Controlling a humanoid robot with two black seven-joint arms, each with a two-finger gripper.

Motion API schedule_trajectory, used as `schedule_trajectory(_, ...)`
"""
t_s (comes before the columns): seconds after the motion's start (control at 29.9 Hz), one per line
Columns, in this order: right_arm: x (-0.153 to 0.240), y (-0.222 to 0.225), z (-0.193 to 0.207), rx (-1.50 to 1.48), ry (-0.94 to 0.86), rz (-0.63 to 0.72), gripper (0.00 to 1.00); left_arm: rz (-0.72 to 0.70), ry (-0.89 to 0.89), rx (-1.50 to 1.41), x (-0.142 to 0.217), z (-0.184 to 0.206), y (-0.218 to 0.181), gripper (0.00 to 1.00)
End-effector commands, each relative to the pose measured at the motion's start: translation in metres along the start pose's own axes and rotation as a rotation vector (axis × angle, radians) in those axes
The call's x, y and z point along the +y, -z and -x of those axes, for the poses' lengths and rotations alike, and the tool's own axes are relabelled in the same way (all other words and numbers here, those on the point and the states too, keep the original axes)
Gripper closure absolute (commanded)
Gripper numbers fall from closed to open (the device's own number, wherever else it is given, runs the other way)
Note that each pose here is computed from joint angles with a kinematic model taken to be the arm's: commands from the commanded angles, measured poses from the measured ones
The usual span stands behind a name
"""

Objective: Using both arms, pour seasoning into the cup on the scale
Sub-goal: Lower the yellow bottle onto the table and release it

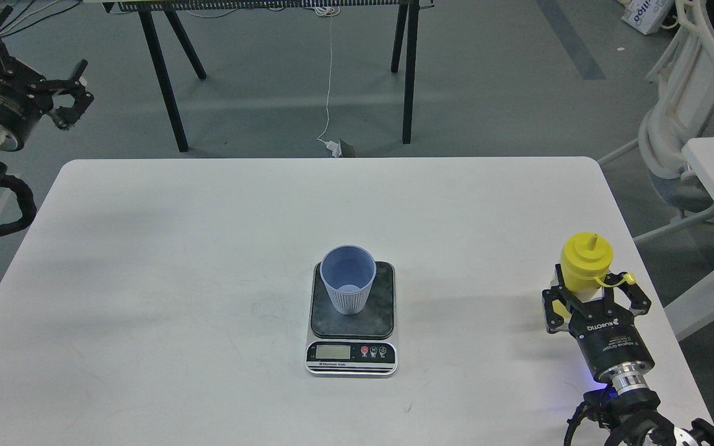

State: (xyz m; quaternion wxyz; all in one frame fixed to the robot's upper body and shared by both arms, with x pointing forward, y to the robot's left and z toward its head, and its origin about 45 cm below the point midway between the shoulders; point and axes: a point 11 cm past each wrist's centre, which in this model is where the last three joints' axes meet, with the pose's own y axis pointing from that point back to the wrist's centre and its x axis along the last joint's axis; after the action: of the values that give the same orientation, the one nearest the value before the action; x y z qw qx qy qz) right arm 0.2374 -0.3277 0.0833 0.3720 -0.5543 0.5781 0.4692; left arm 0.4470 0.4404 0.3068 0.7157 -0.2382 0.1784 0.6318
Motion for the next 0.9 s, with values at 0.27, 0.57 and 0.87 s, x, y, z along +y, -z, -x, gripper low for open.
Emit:
schedule_trajectory(0.27,0.004,0.000,-0.008,0.002,-0.025,-0.004,0.29,0.004,-0.003,-0.005,0.000,-0.001,-0.003,0.00)
schedule_trajectory(0.57,0.028,0.000,-0.020,-0.005,-0.071,-0.002,0.12,0.009,-0.002,-0.001,0.000,-0.001,-0.003,0.00)
schedule_trajectory(0.87,0.058,0.007,-0.043,0.025,-0.156,0.000,0.04,0.007,0.004,0.003,0.001,-0.001,-0.002,0.00)
